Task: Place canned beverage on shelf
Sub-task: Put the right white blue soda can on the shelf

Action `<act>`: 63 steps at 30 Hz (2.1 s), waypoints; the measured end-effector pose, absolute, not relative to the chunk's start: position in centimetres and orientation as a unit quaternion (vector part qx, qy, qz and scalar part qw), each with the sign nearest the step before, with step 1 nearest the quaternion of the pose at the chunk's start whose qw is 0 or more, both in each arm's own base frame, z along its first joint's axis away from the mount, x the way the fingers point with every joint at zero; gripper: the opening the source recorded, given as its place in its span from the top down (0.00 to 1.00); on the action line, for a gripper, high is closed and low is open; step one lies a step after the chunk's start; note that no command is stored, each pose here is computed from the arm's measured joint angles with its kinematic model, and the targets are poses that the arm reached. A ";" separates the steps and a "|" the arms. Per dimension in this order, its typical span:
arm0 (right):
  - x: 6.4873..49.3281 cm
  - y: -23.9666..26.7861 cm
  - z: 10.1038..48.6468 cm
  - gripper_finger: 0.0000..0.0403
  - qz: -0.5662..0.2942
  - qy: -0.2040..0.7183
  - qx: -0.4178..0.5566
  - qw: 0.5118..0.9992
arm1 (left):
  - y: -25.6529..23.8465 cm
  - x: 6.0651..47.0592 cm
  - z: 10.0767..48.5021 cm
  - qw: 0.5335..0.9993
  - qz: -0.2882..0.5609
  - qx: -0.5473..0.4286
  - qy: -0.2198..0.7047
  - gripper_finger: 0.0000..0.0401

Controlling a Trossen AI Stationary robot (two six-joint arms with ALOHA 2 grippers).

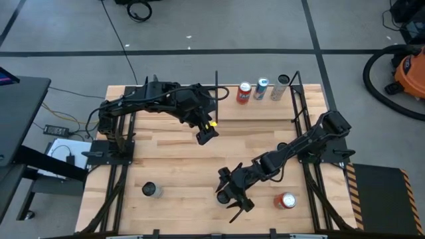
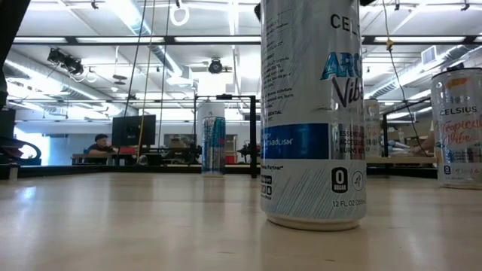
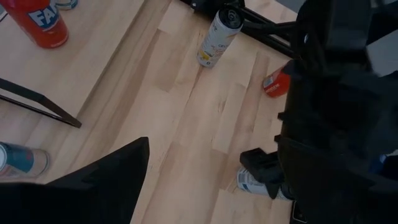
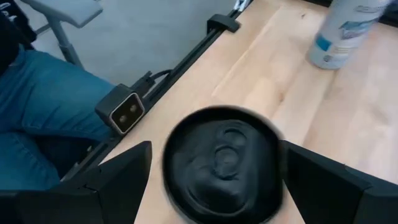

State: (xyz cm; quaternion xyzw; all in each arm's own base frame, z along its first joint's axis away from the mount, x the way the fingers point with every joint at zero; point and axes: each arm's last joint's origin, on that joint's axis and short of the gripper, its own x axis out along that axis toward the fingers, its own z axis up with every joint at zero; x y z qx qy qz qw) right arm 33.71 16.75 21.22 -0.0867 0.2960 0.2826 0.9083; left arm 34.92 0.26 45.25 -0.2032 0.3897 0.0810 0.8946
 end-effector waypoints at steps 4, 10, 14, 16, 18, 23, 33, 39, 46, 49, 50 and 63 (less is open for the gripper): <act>33.7 16.8 20.9 0.13 0.280 0.301 -0.093 0.907 | 0.3 34.9 45.2 0.895 0.081 -0.203 0.389 0.11; 33.7 16.9 20.9 0.17 0.281 0.301 -0.093 0.907 | 0.3 34.9 45.2 0.895 0.080 -0.202 0.390 0.11; 33.7 16.9 20.9 0.27 0.280 0.302 -0.095 0.907 | 0.3 34.9 45.2 0.897 0.077 -0.194 0.390 0.11; 33.7 16.8 20.9 0.33 0.277 0.302 -0.096 0.907 | 0.3 34.9 45.2 0.897 0.077 -0.193 0.390 0.11; 33.7 16.8 20.9 0.35 0.270 0.302 -0.098 0.909 | 0.3 34.9 45.2 0.897 0.077 -0.194 0.390 0.11; 33.6 16.7 21.1 0.35 0.261 0.303 -0.098 0.911 | 0.7 34.9 45.3 0.895 0.086 -0.202 0.387 0.11; 32.4 13.9 25.7 0.35 0.183 0.320 -0.124 0.922 | 3.6 34.6 45.1 0.890 0.118 -0.204 0.390 0.11; 32.0 10.6 29.6 0.35 0.128 0.289 -0.127 0.940 | 6.1 34.3 45.1 0.893 0.136 -0.186 0.387 0.11; 30.8 4.9 33.1 0.35 -0.011 0.270 -0.127 0.954 | 9.2 33.6 45.1 0.894 0.160 -0.164 0.386 0.11; 30.1 2.1 34.2 0.35 -0.063 0.265 -0.124 0.954 | 10.7 33.1 45.1 0.893 0.173 -0.158 0.385 0.11; 29.9 1.2 34.5 0.35 -0.078 0.262 -0.120 0.954 | 11.2 33.0 45.1 0.892 0.179 -0.158 0.384 0.11; 28.2 -9.6 35.1 0.33 -0.195 0.259 -0.081 0.942 | 13.8 32.0 45.1 0.885 0.213 -0.170 0.377 0.11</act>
